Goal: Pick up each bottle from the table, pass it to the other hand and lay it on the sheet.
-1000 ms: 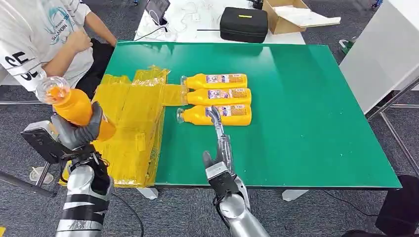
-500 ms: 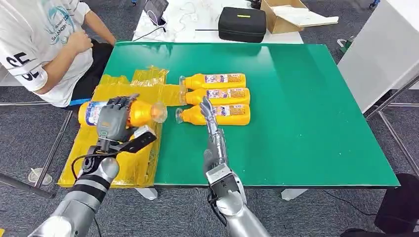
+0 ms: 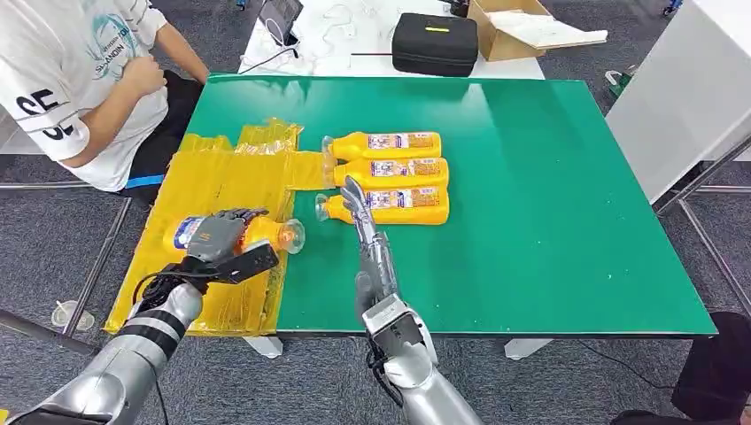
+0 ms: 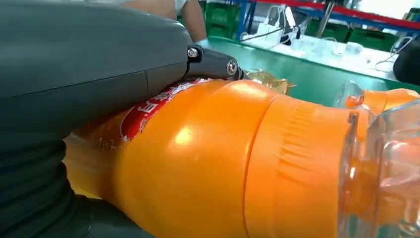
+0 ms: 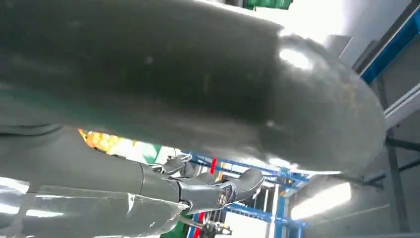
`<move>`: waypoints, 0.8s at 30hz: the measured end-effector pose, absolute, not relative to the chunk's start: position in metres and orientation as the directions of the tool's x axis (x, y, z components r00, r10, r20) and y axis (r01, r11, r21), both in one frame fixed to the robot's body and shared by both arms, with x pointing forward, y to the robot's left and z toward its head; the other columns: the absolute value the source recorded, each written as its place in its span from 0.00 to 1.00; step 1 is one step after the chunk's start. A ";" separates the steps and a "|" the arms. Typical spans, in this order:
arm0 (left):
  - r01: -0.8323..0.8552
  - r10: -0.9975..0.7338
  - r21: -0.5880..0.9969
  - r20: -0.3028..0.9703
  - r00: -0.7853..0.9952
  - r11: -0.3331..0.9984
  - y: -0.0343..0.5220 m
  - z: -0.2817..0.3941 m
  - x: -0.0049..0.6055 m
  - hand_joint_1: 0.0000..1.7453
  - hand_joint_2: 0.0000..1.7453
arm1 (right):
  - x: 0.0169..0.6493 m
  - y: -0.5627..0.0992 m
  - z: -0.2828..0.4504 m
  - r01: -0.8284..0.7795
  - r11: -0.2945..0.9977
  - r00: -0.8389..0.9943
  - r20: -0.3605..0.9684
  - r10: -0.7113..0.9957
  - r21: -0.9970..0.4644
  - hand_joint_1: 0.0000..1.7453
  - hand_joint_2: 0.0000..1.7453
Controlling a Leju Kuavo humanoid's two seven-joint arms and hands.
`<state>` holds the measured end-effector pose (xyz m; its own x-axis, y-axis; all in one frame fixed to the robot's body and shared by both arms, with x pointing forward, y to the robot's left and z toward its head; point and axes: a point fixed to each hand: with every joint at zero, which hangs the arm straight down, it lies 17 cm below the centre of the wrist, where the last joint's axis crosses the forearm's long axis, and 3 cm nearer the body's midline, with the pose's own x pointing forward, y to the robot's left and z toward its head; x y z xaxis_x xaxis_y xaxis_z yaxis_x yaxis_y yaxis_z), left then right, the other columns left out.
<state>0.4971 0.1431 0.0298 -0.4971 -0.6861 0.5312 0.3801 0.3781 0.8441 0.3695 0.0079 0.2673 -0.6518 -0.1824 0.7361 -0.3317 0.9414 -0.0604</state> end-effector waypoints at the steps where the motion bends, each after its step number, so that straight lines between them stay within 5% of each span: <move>1: 0.384 -0.686 0.840 0.537 -0.491 0.383 0.145 0.030 0.498 1.00 1.00 | 0.369 0.009 0.267 -0.335 0.940 -0.651 0.737 -0.184 -0.061 0.00 0.00; 3: 0.391 -0.689 0.838 0.539 -0.483 0.381 0.148 0.029 0.499 0.97 1.00 | 0.369 0.010 0.266 -0.341 0.938 -0.647 0.739 -0.186 -0.062 0.00 0.00; 4: 0.394 -0.691 0.837 0.541 -0.480 0.381 0.149 0.028 0.499 0.38 1.00 | 0.368 0.011 0.266 -0.344 0.937 -0.645 0.740 -0.188 -0.062 0.00 0.00; 7: 0.429 -0.686 0.818 0.563 -0.460 0.383 0.150 0.022 0.496 0.00 1.00 | 0.368 0.013 0.264 -0.349 0.935 -0.641 0.743 -0.191 -0.062 0.00 0.00; 24: 0.537 -0.700 0.783 0.573 -0.426 0.315 0.162 -0.010 0.476 0.00 1.00 | 0.369 0.024 0.246 -0.401 0.914 -0.590 0.781 -0.204 -0.065 0.00 0.00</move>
<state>0.4761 0.1615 -0.0105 -0.4265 -0.6996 0.5733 0.5366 0.3145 0.7831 0.3693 0.0241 0.2463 -0.5903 -0.2037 0.7810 -0.4014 0.9136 -0.0651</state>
